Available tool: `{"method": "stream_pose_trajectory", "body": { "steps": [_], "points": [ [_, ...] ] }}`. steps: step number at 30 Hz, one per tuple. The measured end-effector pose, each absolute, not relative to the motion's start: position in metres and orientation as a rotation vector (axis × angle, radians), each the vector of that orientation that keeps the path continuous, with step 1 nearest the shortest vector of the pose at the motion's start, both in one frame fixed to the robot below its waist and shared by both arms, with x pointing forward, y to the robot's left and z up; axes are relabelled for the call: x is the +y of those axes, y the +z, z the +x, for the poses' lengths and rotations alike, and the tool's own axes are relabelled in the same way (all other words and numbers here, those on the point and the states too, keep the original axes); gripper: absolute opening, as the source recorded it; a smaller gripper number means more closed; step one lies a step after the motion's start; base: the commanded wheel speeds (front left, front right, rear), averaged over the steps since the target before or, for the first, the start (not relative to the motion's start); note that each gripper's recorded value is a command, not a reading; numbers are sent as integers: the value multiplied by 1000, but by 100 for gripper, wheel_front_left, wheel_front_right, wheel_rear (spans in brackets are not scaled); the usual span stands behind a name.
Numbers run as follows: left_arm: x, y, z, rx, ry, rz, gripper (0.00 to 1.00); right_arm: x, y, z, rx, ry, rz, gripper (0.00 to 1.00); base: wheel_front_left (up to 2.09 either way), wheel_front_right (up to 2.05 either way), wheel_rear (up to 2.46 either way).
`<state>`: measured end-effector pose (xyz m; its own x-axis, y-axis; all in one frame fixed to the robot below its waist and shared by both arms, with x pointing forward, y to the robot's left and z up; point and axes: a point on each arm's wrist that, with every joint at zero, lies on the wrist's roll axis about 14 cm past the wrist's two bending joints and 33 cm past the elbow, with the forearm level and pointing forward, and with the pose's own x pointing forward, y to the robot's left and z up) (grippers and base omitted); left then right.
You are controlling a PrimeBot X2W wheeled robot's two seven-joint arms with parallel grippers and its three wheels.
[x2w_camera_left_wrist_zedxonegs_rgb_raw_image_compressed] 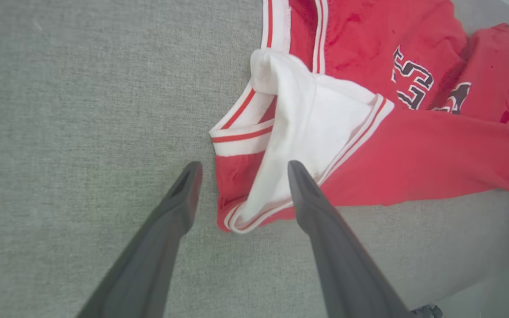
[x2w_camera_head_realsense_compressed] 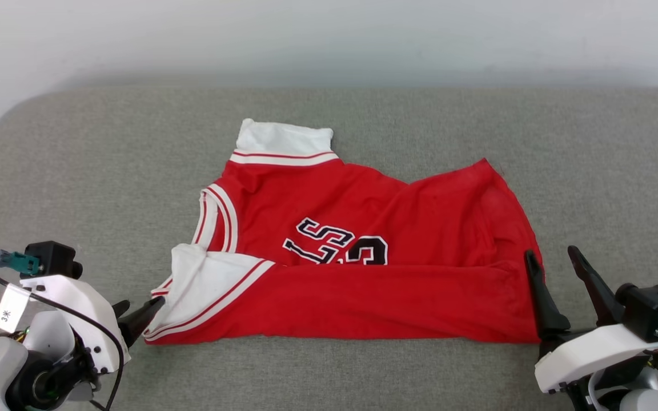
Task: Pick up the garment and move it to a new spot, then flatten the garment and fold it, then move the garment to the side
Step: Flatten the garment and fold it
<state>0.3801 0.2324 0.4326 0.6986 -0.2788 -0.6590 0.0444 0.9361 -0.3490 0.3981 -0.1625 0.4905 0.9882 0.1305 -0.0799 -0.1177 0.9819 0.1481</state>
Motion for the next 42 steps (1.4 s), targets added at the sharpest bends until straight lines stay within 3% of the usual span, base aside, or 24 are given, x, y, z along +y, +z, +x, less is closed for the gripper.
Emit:
{"method": "stream_pose_trajectory", "body": {
  "steps": [15,16,17,18,27,33,42],
  "points": [
    [223,362,380,1037,-194,-277,100,-181,448,411,213,56,149,100,0,0,0],
    [220,362,380,1039,-205,-280,63,-184,448,412,216,46,149,100,0,0,0],
    [219,362,381,1037,-216,-278,5,-188,448,413,215,35,152,100,0,0,0],
    [216,363,381,1033,-229,-286,0,-191,449,414,218,27,154,100,0,0,0],
    [199,382,386,923,-281,-270,0,-213,445,412,357,6,182,100,0,0,0],
    [205,409,393,816,-279,-239,0,-215,425,402,627,74,143,100,0,0,0],
    [208,423,400,762,-283,-218,0,-175,386,390,942,238,85,100,0,0,0]
  ]
}}
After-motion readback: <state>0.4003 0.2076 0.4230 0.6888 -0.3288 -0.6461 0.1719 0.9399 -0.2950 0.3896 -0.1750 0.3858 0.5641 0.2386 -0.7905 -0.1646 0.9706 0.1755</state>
